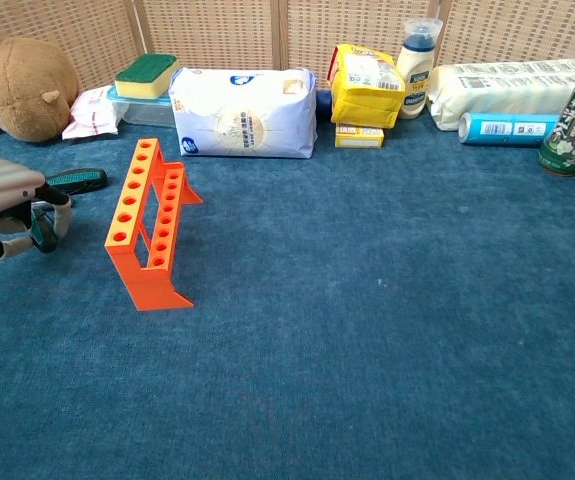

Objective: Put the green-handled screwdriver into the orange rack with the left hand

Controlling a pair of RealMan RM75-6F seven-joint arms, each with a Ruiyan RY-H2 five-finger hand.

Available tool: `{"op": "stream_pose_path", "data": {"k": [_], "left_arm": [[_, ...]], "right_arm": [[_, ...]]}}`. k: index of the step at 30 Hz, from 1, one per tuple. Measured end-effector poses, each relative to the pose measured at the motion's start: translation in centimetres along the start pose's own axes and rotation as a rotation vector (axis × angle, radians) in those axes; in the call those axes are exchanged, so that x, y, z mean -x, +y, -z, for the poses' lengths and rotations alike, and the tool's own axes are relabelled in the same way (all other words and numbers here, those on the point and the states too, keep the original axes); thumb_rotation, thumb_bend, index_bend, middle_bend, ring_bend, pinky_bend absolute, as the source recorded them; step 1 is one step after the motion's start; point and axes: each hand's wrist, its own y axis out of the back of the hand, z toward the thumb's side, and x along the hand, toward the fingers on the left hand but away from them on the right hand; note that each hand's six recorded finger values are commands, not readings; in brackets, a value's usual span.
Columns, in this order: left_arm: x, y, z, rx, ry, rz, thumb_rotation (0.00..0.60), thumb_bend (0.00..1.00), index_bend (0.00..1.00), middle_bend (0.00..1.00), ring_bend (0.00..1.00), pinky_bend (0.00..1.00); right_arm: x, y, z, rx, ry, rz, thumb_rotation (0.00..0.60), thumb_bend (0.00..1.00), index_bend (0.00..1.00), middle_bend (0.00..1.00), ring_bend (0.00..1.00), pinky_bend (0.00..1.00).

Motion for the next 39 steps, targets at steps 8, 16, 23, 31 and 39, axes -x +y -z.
{"op": "stream_pose_path", "data": {"k": [8,16,23,31,39], "left_arm": [[1.7,2.9,0.5,0.034,0.0,-0.064,0.6,0.48,0.61,1.0,1.0,0.98],[5.0,6.7,2.1,0.063,0.017,-0.141,0.6,0.48,0.61,1.0,1.0,0.98],[7.5,9.0,3.6,0.102,0.035,-0.198,0.6,0.48,0.6,1.0,1.0,0.97],[10.3,11.2,4.2,0.171,0.022,-0.258,0.6,0.48,0.6,1.0,1.0,0.98],[11.1,11.4,3.6,0.183,0.012,-0.252,0.6,0.48,0.6,1.0,1.0,0.98]], "right_arm": [[0.0,-0.1,-0.1,-0.002,0.002,-0.004,0.6,0.01,0.06,0.0,0.0,0.0],[0.0,-0.2,-0.1,-0.002,0.002,-0.005,0.6,0.01,0.06,0.0,0.0,0.0],[0.0,-0.4,-0.3,-0.007,0.004,-0.01,0.6,0.01,0.06,0.0,0.0,0.0],[0.0,-0.6,-0.3,-0.01,0.003,-0.014,0.6,0.01,0.06,0.0,0.0,0.0],[0.0,-0.5,-0.3,-0.008,0.004,-0.012,0.6,0.01,0.06,0.0,0.0,0.0]]}}
